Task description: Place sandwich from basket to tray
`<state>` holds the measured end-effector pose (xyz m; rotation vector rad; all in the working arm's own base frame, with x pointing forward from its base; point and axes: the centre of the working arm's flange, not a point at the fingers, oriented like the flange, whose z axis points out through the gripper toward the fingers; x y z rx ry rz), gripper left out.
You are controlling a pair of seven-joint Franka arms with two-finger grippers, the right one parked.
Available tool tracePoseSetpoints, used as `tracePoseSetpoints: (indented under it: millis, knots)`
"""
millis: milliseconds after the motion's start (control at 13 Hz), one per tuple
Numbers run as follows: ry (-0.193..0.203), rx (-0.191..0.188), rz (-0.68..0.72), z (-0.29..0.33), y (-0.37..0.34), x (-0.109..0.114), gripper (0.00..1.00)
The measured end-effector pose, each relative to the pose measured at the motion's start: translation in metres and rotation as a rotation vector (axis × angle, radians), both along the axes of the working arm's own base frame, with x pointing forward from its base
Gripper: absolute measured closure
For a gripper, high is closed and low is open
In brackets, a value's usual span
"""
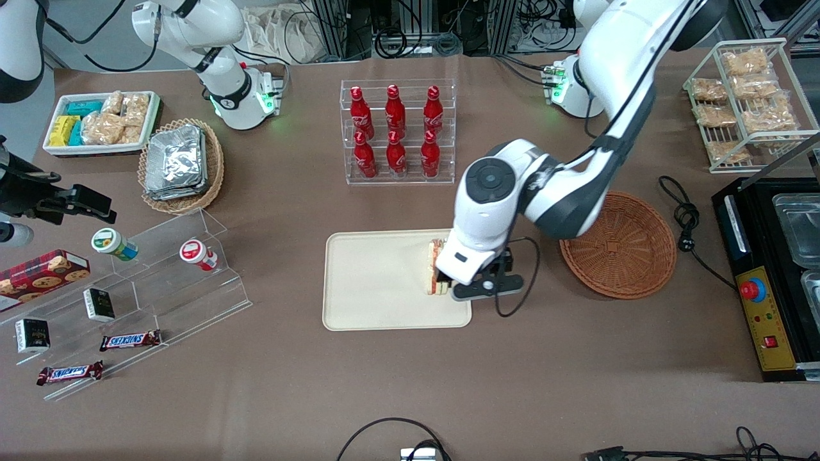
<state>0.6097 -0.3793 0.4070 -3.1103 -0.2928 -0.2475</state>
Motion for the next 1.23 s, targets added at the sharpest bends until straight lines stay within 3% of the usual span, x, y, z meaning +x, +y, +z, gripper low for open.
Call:
tracePoseSetpoints:
  millis: [231,462,1231]
  knots:
    - [-0.032,0.0,0.071,0.043,0.041,0.012,0.0]
    - [-0.036,0.015,0.116,0.067,0.069,0.017,0.0]
    - [0.034,0.009,0.065,0.116,0.162,0.025,0.0]
